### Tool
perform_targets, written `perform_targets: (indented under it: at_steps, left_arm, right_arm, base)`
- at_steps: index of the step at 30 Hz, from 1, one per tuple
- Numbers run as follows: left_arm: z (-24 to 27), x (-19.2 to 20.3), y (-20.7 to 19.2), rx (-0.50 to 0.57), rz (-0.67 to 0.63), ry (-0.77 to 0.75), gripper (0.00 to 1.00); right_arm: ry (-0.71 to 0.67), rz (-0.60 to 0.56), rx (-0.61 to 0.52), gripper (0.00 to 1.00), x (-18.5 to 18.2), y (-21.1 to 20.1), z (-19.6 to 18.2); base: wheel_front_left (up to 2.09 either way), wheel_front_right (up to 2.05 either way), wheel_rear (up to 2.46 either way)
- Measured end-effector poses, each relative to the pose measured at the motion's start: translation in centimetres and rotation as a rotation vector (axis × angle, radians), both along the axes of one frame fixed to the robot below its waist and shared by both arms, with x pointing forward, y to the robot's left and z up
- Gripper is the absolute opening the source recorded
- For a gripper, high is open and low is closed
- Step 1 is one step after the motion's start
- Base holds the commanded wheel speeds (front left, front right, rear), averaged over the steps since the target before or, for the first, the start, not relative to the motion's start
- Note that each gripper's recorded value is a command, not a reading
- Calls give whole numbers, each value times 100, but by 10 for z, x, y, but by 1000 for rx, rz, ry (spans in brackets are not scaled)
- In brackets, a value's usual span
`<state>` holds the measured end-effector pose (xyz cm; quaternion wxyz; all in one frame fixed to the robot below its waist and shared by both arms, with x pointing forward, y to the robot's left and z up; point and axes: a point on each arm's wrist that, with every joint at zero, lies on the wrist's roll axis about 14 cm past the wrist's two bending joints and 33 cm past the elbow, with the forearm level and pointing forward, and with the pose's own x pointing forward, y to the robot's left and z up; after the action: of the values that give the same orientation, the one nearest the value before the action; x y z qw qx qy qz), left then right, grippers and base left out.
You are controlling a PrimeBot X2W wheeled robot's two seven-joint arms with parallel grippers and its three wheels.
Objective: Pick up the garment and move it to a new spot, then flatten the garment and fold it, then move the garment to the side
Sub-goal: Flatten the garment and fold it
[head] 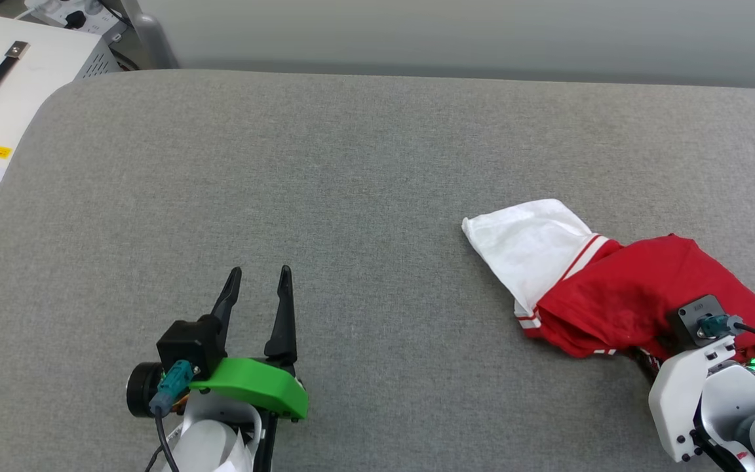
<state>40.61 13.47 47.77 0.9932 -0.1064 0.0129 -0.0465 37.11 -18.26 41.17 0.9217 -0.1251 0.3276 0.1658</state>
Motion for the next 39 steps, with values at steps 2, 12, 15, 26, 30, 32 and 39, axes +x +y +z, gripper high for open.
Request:
perform_targets:
  at_steps: [2,12,15,26,30,32,39]
  left_arm:
    - [-1,1,0,-4,2,2,100]
    - [4,3,-3,-11,0,-11,100]
    - [6,4,-3,-11,-3,-17,100]
    - [9,7,-15,-10,-35,-30,100]
    - [7,8,-16,-11,-37,-25,100]
    - [6,8,-16,-11,-38,-21,100]
    - [-1,10,-17,-11,-44,-3,100]
  right_arm:
    - [0,3,-2,0,2,0,-1]
    - [-139,-42,47,0,21,-8,31]
    - [-227,-78,83,0,30,-12,53]
    - [-365,-543,113,0,24,-143,86]
    - [-315,-743,137,0,-3,-190,62]
    - [-290,-821,149,0,-16,-205,50]
    - [-138,-991,192,0,-60,-218,-12]
  base:
    - [0,0,0]
    - [0,0,0]
    - [0,0,0]
    - [0,0,0]
    - [0,0,0]
    - [0,0,0]
    - [0,0,0]
